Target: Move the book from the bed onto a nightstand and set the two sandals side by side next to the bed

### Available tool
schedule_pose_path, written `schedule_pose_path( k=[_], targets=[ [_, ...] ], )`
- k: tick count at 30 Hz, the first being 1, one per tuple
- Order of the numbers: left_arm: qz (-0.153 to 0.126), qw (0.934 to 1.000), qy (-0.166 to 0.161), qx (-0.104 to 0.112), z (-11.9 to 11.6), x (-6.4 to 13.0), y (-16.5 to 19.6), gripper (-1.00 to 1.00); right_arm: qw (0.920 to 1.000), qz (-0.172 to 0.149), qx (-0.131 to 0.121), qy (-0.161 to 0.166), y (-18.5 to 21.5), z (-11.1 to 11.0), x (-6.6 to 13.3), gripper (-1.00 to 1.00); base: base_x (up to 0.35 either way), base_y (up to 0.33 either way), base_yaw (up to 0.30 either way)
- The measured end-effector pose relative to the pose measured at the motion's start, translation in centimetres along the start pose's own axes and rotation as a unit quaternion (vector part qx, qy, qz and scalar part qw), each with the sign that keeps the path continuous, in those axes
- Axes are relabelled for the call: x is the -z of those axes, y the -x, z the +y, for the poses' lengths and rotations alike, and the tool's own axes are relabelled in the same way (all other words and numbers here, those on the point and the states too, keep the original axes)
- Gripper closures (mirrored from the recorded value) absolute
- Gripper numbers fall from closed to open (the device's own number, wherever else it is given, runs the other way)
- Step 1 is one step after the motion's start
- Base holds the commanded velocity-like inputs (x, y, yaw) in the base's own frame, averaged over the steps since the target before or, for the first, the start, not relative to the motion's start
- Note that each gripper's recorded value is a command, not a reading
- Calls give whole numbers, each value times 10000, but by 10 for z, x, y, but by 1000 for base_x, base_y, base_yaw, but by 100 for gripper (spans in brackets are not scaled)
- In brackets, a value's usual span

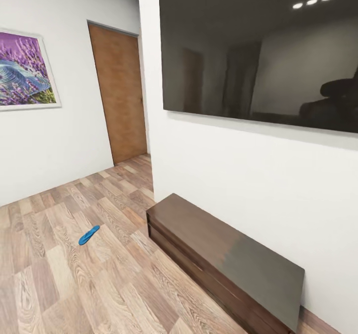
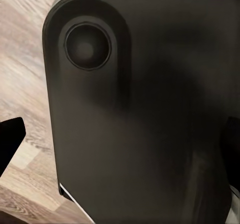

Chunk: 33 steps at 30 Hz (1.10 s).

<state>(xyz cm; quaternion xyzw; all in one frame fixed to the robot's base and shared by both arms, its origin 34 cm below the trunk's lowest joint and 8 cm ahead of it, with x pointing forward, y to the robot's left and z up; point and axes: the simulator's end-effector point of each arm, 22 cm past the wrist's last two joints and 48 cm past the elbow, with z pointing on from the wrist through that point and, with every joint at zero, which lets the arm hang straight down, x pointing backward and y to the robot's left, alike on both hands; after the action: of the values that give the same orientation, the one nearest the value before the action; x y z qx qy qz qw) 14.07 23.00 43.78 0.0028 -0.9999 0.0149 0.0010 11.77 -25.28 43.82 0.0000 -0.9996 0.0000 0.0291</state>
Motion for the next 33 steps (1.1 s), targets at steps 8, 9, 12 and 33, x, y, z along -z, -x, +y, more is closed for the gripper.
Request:
schedule_pose_path(
  k=[8, 9, 12, 33],
  targets=[
    [23, 10000, -1, 1, 0, 0, -2, -100, 10000, 23, 0, 0, -2, 0, 0, -100, 0, 0, 279],
    [26, 10000, -1, 1, 0, 0, -2, -100, 10000, 25, 0, 0, -2, 0, 0, -100, 0, 0, 279],
    [34, 10000, -1, 1, 0, 0, -3, -100, 10000, 34, 0, 1, -3, 0, 0, -100, 0, 0, 279],
    [92, 10000, -1, 2, 0, 0, -7, -100, 10000, 93, 0, 0, -7, 0, 0, -100, 0, 0, 278]
  ],
)
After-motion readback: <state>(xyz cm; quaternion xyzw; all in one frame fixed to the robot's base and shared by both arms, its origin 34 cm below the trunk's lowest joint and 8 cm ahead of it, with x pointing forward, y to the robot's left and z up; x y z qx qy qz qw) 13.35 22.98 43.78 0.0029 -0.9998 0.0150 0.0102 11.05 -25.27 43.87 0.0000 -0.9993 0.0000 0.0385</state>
